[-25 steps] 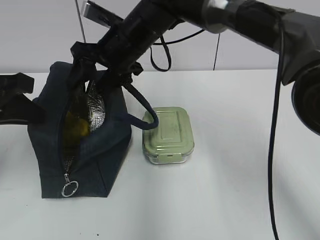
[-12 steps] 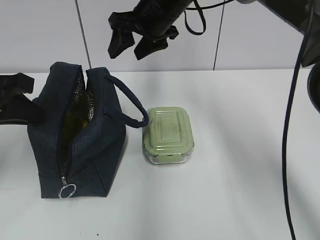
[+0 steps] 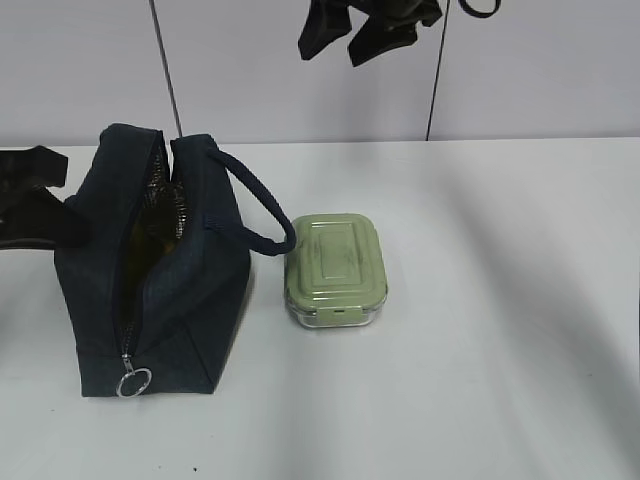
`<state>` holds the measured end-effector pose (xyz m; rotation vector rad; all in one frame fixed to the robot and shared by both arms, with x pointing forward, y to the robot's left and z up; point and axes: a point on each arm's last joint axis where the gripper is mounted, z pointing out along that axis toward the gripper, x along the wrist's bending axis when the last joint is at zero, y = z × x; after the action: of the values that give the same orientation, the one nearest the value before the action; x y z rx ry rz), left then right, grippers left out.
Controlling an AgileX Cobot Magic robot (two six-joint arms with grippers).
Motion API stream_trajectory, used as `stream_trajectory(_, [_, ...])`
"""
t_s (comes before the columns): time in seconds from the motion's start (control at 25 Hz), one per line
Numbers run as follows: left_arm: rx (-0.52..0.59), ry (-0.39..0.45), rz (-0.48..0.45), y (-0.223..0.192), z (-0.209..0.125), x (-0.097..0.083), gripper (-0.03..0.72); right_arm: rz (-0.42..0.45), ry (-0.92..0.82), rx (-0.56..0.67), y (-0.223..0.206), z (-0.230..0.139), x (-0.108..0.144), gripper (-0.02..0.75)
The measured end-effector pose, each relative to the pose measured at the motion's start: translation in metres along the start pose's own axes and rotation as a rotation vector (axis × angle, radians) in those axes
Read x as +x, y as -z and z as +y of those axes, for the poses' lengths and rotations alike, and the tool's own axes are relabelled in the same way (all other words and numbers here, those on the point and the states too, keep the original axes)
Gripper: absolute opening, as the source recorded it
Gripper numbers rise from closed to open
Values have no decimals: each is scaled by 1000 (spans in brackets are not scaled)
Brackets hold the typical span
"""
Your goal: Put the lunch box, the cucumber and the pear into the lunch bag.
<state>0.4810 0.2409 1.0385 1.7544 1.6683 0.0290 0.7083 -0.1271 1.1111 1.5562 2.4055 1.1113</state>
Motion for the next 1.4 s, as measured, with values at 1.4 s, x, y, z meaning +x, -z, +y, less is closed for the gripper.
stream_trajectory(1.4, [0, 0, 0, 0, 0, 0, -13, 182, -253, 336, 26, -150, -62, 554])
